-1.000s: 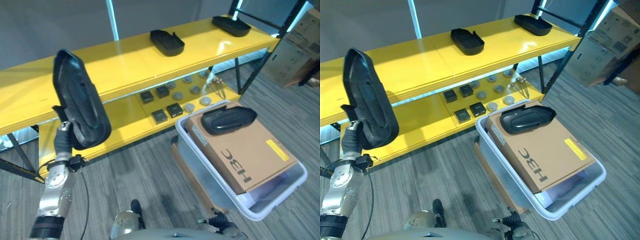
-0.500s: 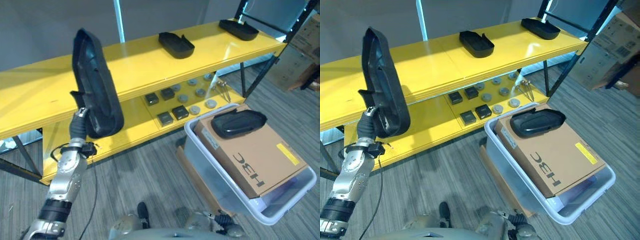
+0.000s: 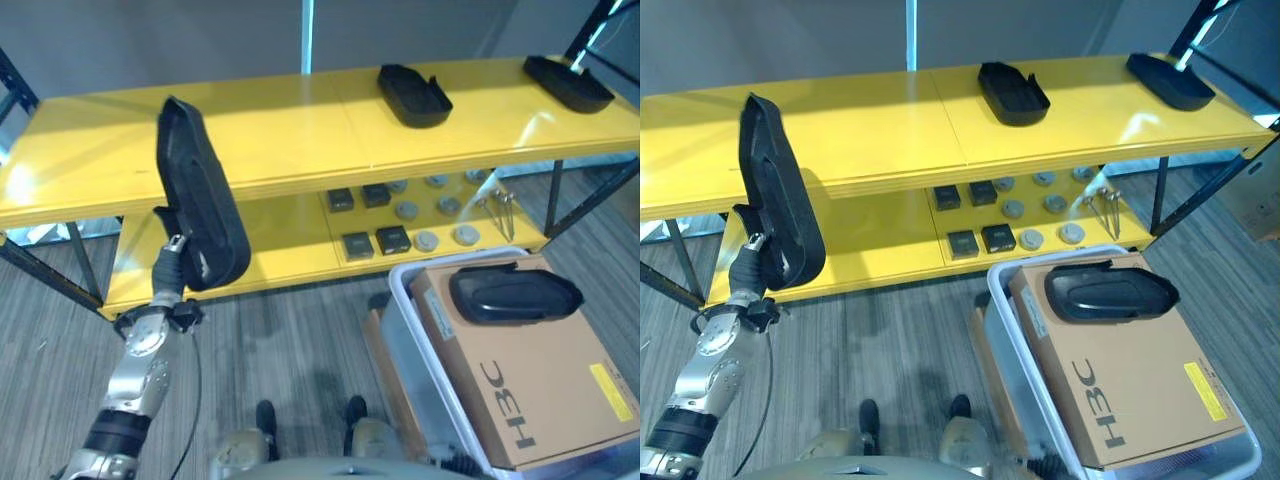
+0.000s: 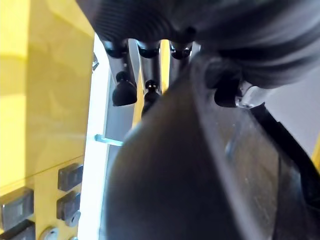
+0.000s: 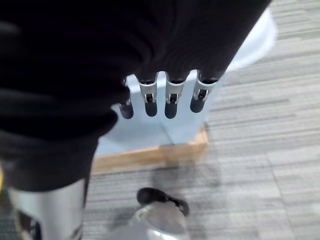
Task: Move parts from the plastic box to the shelf.
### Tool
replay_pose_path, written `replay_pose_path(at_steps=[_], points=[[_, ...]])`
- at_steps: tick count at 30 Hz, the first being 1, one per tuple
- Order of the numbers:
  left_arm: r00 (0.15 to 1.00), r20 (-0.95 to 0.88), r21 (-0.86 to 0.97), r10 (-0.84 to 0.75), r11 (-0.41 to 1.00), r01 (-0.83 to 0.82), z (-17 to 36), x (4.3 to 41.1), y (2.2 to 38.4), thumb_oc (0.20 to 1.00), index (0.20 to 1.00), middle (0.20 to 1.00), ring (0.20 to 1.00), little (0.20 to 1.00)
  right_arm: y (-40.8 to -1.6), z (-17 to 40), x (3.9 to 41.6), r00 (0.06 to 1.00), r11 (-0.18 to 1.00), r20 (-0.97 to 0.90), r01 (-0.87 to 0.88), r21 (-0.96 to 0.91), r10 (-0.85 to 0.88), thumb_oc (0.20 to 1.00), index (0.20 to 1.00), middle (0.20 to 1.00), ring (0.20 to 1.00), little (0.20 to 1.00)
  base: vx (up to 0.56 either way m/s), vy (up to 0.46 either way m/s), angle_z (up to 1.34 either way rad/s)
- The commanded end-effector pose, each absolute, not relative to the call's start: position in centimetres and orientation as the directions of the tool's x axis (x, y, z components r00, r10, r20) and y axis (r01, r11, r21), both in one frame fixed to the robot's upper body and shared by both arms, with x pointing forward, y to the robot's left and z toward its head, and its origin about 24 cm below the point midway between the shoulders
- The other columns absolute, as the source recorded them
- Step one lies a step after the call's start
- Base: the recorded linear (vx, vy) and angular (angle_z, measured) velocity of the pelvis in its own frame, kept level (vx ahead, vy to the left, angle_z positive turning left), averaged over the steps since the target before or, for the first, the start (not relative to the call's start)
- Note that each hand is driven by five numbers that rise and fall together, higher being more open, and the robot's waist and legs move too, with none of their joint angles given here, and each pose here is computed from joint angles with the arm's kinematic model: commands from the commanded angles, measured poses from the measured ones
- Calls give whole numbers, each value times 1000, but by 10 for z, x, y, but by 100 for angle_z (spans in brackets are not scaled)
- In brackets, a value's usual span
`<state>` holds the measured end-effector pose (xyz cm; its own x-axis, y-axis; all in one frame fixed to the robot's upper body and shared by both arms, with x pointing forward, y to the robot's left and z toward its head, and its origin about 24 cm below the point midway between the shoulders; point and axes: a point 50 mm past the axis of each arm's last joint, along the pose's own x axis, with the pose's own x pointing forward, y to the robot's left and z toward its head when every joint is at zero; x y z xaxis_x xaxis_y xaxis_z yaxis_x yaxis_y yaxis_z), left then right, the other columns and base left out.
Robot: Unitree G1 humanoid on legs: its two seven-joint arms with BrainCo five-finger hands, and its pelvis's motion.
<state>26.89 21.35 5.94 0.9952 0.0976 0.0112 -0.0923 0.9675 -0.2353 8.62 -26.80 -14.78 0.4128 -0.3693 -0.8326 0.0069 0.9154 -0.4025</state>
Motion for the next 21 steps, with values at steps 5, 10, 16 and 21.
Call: replay_pose_path(at_steps=[5,10,16,21], points=[[969,240,-304,64,953,12,112,289,193,200,200,200,200,200,-275,-148,75,378,935,-873,-45,-351,-309,1000,1000,1000,1000,1000,105,-184,2],[969,234,-315,83,949,-5,107,289,195,200,200,200,200,200,-269,-147,81,428,954,-871,-58,-294,-242,1000,1000,1000,1000,1000,67,-127,1],[967,244,-320,78,948,4,104,288,199,200,200,200,200,200,-265,-150,77,375,983,-920,-93,-158,-112,1000,1000,1000,1000,1000,138,75,21],[971,223,-332,83,943,-5,100,283,211,200,200,200,200,200,-266,-151,63,324,985,-945,-147,-94,-42,1000,1000,1000,1000,1000,266,166,14]])
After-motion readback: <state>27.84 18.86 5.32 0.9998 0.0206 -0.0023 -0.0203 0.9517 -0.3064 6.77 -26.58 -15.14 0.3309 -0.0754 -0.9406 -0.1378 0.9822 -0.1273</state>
